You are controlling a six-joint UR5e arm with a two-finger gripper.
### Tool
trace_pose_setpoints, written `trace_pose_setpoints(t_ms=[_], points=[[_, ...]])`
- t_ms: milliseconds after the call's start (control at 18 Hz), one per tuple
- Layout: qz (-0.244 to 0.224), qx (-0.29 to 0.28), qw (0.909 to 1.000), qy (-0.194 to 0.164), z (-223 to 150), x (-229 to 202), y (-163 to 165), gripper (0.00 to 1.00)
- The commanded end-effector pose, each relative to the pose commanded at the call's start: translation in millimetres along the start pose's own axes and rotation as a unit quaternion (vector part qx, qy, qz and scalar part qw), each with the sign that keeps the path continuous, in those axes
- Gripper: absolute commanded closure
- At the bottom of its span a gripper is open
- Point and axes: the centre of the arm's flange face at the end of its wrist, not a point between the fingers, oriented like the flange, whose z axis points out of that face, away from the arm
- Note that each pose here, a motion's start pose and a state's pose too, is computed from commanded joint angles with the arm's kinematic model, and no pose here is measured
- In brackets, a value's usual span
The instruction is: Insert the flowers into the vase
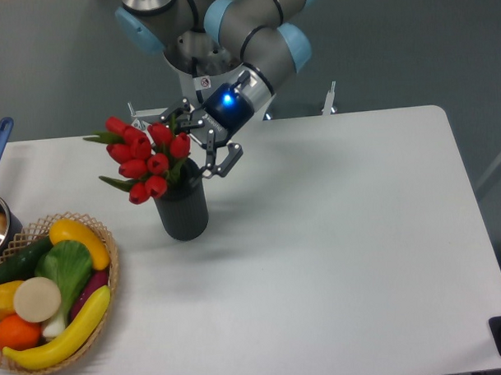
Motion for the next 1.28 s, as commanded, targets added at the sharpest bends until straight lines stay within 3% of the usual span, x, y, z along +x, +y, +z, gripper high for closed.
trace_pose_setpoints(t_ms=[278,389,500,667,889,1000,1111,1278], points=[[0.028,-0.011,0.9953,-0.092,-64.3,-23.5,-18.0,0.0],[0.035,-0.059,0.9895,-0.127,-86.0,-34.0,-17.0,0.0],[0.042,-0.191,0.9667,-0.165,-111.4,-61.3,-20.5,0.0],[0.036,-0.305,0.9338,-0.183,-132.1,-102.3,-13.3,0.0],[0.009,-0.34,0.9243,-0.174,-140.6,-152.6,17.2,0.0],[0.0,-0.377,0.9096,-0.175,-145.6,-177.0,27.5,0.0],[0.005,-0.43,0.8876,-0.165,-131.6,-203.9,30.7,0.0],[0.032,-0.516,0.8433,-0.148,-98.4,-226.9,27.9,0.0]])
